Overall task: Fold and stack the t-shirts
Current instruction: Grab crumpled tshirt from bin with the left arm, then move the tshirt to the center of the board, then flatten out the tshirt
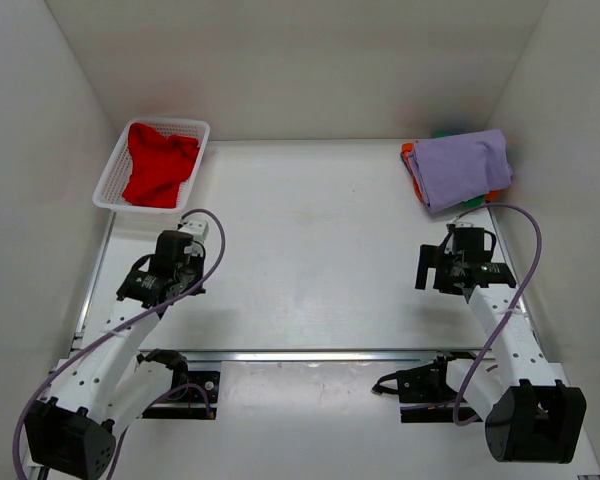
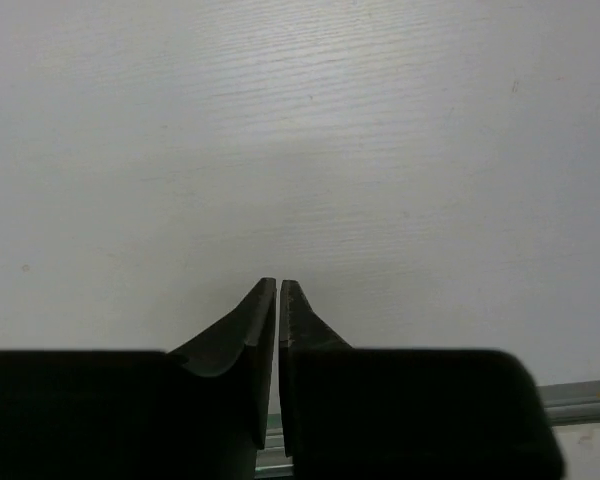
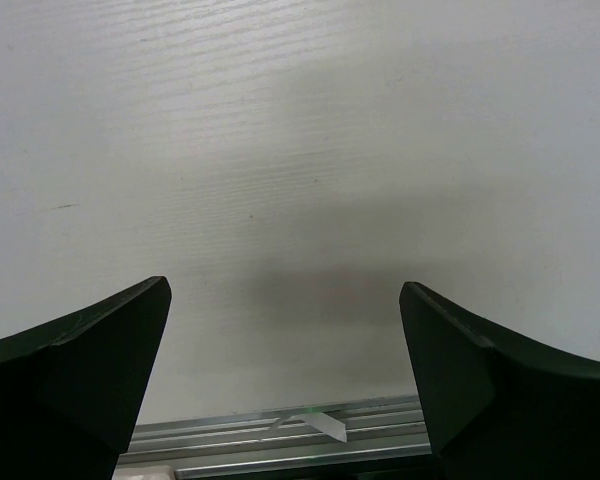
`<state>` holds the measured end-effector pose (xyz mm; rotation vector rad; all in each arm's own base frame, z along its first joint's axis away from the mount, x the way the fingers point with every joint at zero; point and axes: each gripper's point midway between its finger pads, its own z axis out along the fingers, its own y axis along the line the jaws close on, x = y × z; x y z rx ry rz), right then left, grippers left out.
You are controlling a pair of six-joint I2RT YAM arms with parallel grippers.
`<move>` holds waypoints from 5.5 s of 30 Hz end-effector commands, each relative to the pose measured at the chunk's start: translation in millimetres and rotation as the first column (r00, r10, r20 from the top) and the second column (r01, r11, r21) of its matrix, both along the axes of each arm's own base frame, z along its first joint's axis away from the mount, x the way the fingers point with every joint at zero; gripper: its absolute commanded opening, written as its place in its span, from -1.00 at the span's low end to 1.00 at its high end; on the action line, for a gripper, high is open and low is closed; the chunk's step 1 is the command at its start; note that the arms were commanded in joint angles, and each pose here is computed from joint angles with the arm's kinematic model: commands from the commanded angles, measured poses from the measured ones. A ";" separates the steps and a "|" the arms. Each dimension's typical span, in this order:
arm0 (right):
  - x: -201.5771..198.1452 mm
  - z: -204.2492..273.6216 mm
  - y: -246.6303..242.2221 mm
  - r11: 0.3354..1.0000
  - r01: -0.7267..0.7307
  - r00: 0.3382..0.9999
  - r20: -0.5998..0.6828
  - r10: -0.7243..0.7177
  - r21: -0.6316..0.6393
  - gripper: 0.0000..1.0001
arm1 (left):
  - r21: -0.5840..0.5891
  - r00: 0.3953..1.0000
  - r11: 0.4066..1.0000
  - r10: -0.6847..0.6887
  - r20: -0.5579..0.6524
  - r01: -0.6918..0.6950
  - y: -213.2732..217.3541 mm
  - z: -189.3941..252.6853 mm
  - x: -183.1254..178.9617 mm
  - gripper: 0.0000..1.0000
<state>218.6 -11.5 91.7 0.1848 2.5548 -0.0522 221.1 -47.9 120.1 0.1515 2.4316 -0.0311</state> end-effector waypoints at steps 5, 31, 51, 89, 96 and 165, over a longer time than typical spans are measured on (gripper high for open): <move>3.1 -2.4 9.3 0.999 -0.046 0.999 -0.010 0.046 -0.002 0.90 | -0.080 0.977 0.994 0.086 0.193 -0.072 16.5 64.9 19.4 -0.08; 4.2 1.8 14.9 0.997 -0.071 0.997 0.013 0.071 0.017 0.84 | -0.230 0.859 0.842 0.510 0.045 -0.488 156.2 18.3 363.6 0.36; 3.0 -7.8 12.2 0.998 -0.065 0.997 -0.033 0.065 0.012 0.82 | -0.325 0.731 0.893 0.443 0.519 -0.311 98.0 277.0 338.7 -1.00; 0.3 -1.2 71.1 0.949 -0.289 0.956 -0.020 0.294 0.128 0.85 | -0.576 0.994 0.810 0.106 -0.042 -0.110 -93.5 4.3 68.5 -0.20; -2.1 -13.2 86.7 0.932 -0.305 0.949 -0.022 0.315 0.198 0.86 | -0.552 0.980 0.814 0.195 -0.038 -0.184 -63.5 -21.6 36.1 -0.05; 40.2 82.0 361.7 0.184 -0.910 0.384 0.585 0.715 0.373 0.68 | -0.636 0.843 0.772 0.336 0.420 0.009 -31.1 222.9 9.6 -1.00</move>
